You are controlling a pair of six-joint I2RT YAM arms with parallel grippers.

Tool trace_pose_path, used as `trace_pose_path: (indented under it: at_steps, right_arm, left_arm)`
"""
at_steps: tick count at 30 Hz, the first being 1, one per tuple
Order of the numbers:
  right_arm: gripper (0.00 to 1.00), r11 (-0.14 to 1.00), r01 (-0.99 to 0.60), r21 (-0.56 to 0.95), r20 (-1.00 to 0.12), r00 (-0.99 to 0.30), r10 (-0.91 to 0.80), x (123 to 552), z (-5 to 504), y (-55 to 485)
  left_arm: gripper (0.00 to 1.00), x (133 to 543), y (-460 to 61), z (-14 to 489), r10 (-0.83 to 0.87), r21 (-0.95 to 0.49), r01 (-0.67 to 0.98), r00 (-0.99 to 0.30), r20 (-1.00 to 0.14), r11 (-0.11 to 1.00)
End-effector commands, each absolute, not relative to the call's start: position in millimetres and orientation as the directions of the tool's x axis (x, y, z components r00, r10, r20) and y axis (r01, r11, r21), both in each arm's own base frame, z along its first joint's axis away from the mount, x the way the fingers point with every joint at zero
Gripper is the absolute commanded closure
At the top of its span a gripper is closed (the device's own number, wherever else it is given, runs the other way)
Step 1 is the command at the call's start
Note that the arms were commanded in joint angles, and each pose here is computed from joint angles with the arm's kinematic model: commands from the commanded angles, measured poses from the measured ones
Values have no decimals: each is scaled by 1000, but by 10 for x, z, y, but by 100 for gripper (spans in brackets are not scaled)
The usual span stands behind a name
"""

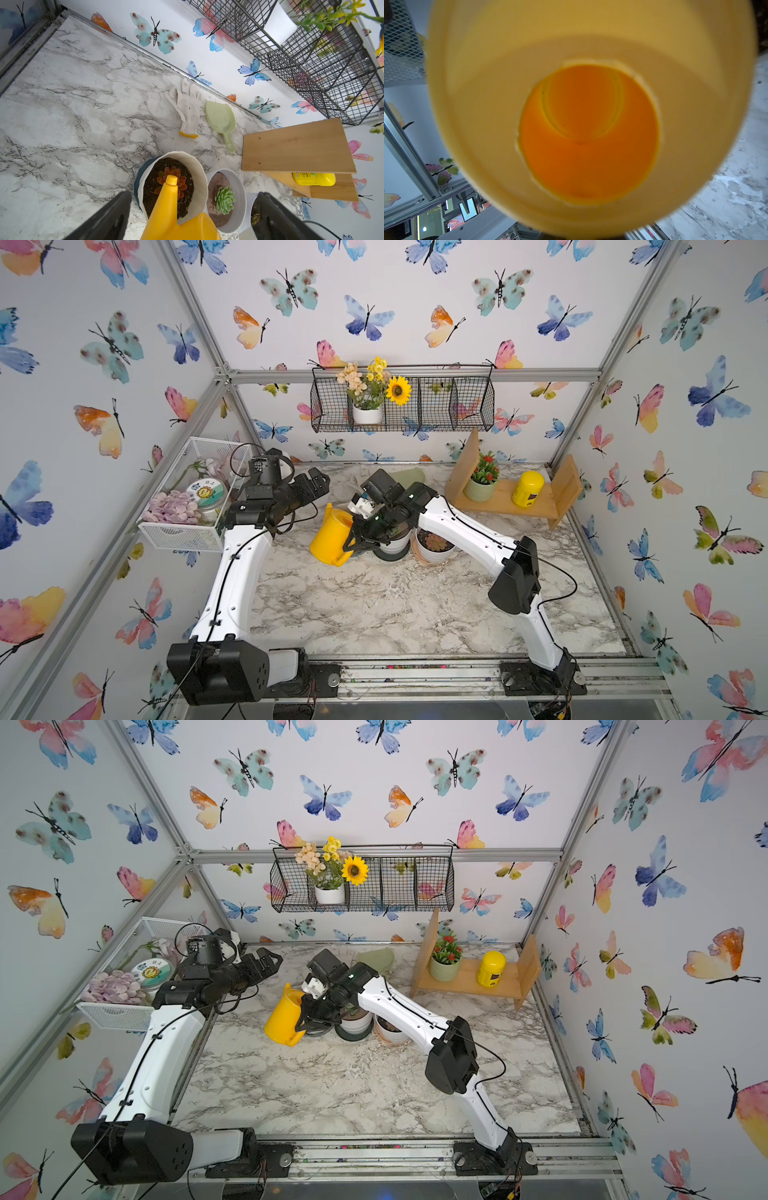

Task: Water the succulent around the soil edge
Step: Water the soil of the potted plant with water.

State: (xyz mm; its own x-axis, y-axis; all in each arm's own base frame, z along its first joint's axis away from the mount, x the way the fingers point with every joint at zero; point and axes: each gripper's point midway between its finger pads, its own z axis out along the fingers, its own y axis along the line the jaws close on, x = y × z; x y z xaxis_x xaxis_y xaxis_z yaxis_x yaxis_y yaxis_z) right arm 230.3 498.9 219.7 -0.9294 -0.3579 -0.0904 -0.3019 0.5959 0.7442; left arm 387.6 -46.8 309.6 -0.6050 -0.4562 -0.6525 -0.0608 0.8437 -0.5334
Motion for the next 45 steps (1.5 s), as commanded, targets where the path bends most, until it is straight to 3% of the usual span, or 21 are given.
trace_pose_path:
  at_steps: [1, 16, 45]
  right_arm:
    - [99, 543, -300, 784, -107, -928, -358, 2342, 2337, 5005]
    - [99, 524, -291, 800, -123, -935, -333, 2447, 2474, 4797]
    - [99, 473, -247, 846, -79, -934, -348, 2077, 2680, 4385]
  left_arm:
    - [1, 3892, -521, 3182, -463, -559, -37, -606, -647, 829]
    - [1, 3860, -714, 3152, -439, -553, -19, -631, -640, 833]
    - [2, 3603, -822, 3160, -413, -532, -13, -649, -640, 846]
